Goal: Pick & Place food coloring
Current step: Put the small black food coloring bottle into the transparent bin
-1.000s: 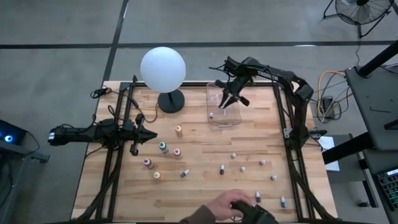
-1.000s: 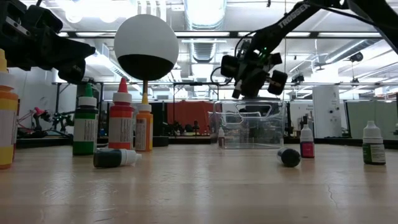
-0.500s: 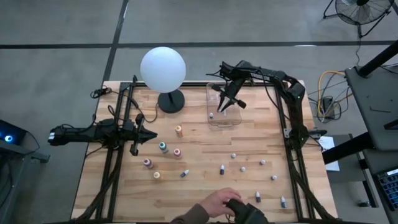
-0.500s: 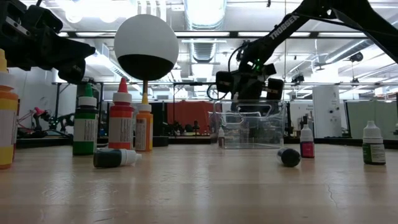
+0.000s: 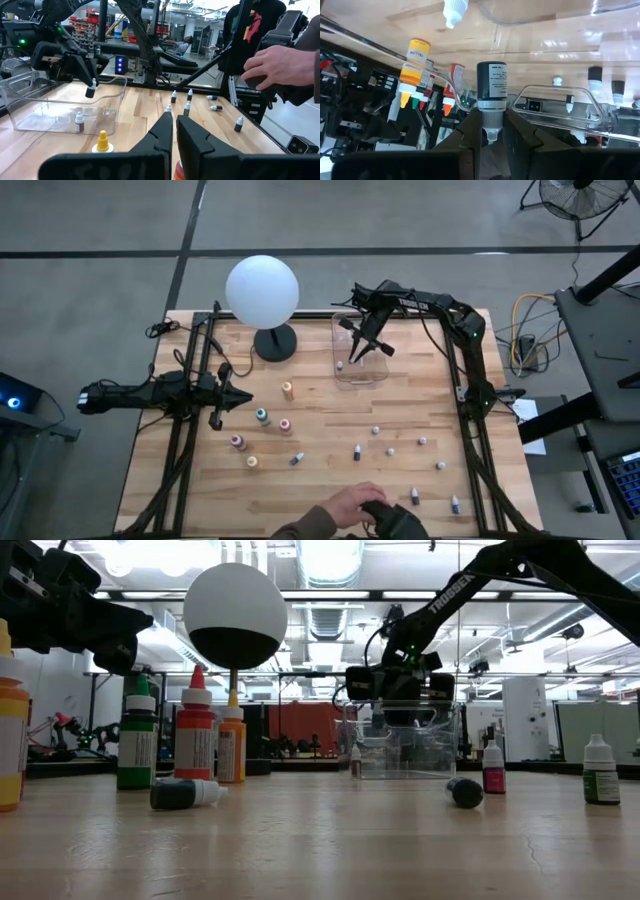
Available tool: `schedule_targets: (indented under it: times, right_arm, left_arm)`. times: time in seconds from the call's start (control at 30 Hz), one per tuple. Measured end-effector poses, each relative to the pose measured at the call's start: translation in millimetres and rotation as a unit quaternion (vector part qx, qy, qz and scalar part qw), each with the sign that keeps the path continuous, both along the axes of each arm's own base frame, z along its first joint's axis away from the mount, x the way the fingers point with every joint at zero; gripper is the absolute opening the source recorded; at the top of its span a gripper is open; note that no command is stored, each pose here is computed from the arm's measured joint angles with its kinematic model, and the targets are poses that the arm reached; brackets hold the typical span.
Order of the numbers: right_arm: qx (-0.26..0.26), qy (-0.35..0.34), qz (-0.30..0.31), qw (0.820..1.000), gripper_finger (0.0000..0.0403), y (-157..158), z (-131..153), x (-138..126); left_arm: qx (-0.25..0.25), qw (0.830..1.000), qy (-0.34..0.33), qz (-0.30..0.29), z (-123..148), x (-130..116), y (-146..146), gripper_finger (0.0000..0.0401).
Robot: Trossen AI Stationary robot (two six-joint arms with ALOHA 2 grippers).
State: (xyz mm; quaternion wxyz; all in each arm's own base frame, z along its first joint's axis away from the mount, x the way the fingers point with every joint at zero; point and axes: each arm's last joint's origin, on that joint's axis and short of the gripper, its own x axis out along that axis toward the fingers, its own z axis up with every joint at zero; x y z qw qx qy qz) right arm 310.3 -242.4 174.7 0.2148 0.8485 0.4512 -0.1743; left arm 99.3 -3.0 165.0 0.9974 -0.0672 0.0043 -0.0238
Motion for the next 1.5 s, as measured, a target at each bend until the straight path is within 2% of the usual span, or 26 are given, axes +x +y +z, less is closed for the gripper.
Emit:
schedule_targets:
  times: [1.03,1.5]
  right_arm:
    - [-0.013,0.045,0.015,0.999,0.0051,-3,-13,-18]
    - [-0.062,0.076,0.046,0.994,0.0051,1,-16,-15]
  left_arm:
    - [0.0,1.0,0.0,0.0,0,0,0,0.0]
    - [0.0,1.0,0.0,0.0,0,0,0,0.0]
